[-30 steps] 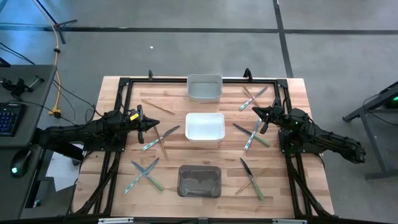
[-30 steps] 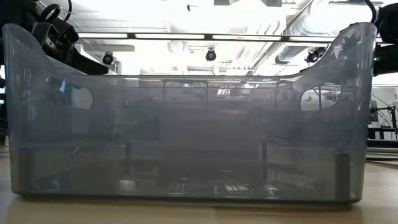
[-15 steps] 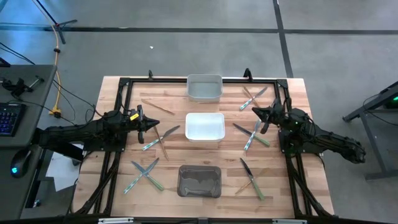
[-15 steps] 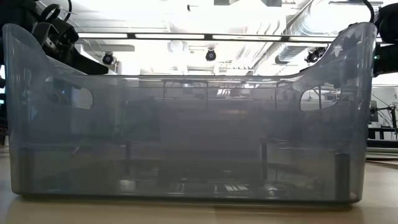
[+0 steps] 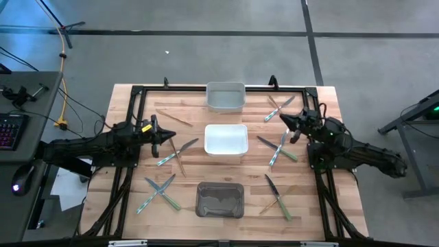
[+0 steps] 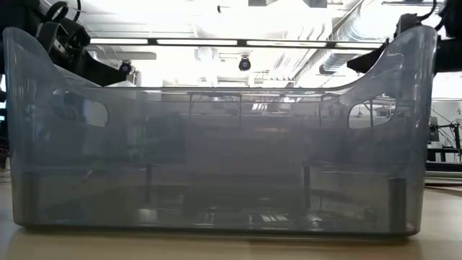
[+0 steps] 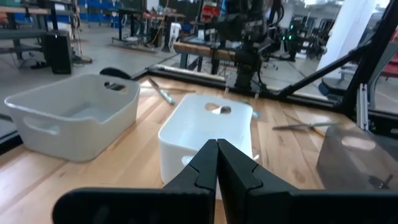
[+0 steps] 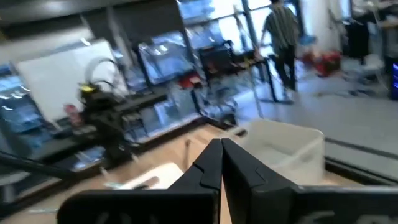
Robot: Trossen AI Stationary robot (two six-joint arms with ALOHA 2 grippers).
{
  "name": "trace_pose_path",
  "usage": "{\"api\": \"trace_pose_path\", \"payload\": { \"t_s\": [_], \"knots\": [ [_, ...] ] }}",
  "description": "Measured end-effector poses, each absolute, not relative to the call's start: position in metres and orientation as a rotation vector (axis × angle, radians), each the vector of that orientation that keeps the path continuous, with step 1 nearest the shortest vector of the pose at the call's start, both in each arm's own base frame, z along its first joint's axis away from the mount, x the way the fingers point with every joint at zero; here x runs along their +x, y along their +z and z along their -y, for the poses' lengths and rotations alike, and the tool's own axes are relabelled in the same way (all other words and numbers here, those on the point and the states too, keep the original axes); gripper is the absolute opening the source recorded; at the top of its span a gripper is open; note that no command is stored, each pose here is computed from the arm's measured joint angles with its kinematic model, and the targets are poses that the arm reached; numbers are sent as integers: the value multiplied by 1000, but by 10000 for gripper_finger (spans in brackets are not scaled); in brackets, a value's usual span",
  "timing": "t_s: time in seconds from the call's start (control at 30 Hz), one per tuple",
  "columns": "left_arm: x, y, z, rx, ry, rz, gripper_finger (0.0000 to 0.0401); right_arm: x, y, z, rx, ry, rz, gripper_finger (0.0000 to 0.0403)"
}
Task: Sort silverware by color (type)
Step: Put the white-blue table knife into the white bin
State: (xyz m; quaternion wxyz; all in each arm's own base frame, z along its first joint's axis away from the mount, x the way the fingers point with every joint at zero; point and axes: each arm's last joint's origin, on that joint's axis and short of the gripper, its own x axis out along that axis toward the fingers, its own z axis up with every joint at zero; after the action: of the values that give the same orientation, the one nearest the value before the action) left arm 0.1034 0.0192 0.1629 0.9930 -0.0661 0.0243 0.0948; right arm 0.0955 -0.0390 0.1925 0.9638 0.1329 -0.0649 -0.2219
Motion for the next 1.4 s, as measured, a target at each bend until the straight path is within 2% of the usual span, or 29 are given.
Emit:
{"api": "trace_pose_path", "payload": {
  "t_s": [0.2, 0.43, 0.57, 0.73, 1.0, 1.13, 1.4],
  "knots": [
    [104, 166, -19, -129, 196, -19, 0, 112, 194, 44, 296, -549, -189, 0],
    [104, 166, -19, -130, 198, -18, 0, 132, 193, 41, 375, -554, -612, 6],
    [104, 167, -20, -129, 199, -8, 0, 143, 199, 32, 389, -486, -797, 36],
    [104, 167, -20, -128, 199, -2, 0, 156, 209, 14, 361, -413, -979, 102],
    [103, 167, -20, -128, 198, -6, 0, 175, 212, -22, 185, -255, -1230, 191],
    [103, 167, -20, -120, 199, -5, 0, 189, 206, -36, 102, -192, -1301, 205],
    [103, 166, -20, -113, 199, -18, 0, 221, 185, -49, -145, -61, -1454, 207]
  ]
}}
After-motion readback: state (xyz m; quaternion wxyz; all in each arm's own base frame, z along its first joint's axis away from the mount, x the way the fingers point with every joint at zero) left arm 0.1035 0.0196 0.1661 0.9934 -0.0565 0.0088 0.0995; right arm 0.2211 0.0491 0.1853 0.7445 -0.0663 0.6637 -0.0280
